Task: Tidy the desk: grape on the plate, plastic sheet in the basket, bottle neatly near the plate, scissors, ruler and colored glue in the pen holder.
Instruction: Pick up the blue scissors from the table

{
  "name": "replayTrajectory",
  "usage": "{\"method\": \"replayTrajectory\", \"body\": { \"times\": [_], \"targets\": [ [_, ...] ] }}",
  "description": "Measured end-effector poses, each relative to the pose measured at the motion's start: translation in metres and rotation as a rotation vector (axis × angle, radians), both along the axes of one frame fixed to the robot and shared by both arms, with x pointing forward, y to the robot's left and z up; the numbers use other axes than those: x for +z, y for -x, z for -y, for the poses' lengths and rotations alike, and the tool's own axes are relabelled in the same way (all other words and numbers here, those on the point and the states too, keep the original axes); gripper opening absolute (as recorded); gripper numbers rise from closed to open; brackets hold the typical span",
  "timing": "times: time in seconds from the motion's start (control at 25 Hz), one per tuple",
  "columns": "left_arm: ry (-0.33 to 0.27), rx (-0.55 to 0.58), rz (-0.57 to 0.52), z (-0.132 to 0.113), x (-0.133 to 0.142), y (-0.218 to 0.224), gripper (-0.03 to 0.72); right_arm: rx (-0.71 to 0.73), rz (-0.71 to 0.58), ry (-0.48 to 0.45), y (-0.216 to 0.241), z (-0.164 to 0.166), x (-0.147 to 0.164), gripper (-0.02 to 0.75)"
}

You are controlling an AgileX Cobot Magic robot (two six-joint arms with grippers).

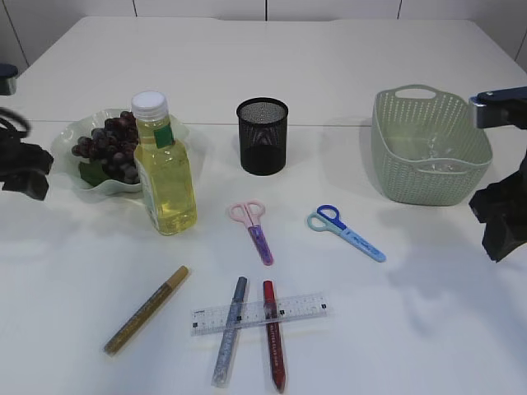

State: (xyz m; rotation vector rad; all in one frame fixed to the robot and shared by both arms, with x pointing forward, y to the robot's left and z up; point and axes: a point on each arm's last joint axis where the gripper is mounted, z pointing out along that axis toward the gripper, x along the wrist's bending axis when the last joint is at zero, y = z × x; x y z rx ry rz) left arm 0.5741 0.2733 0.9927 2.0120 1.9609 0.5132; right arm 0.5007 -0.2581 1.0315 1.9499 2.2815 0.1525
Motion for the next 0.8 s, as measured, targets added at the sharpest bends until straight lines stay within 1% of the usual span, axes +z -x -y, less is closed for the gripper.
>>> {"method": "replayTrajectory", "body": {
  "times": [0.12, 0.24, 0.4, 0.6, 0.8],
  "targets": [
    [0.036, -0.043, -0.068, 0.004, 0.002, 0.008, 0.521, 0.0, 0.0, 0.0, 0.0, 0.0, 0.0, 0.476],
    [0.048, -0.064, -0.087, 0.005, 0.012, 0.016, 0.521, 0.0, -0.005, 0.001, 0.0, 0.0, 0.0, 0.476],
    [0.062, -0.069, -0.066, 0.005, 0.035, 0.031, 0.497, -0.002, -0.017, -0.002, 0.002, 0.0, 0.0, 0.476],
    [0.078, -0.072, -0.028, 0.004, 0.061, 0.048, 0.477, -0.015, -0.031, -0.038, 0.003, -0.003, 0.0, 0.476],
    [0.069, -0.098, -0.071, 0.004, 0.065, 0.057, 0.477, 0.008, -0.016, -0.051, 0.0, -0.012, 0.01, 0.476]
  ]
}}
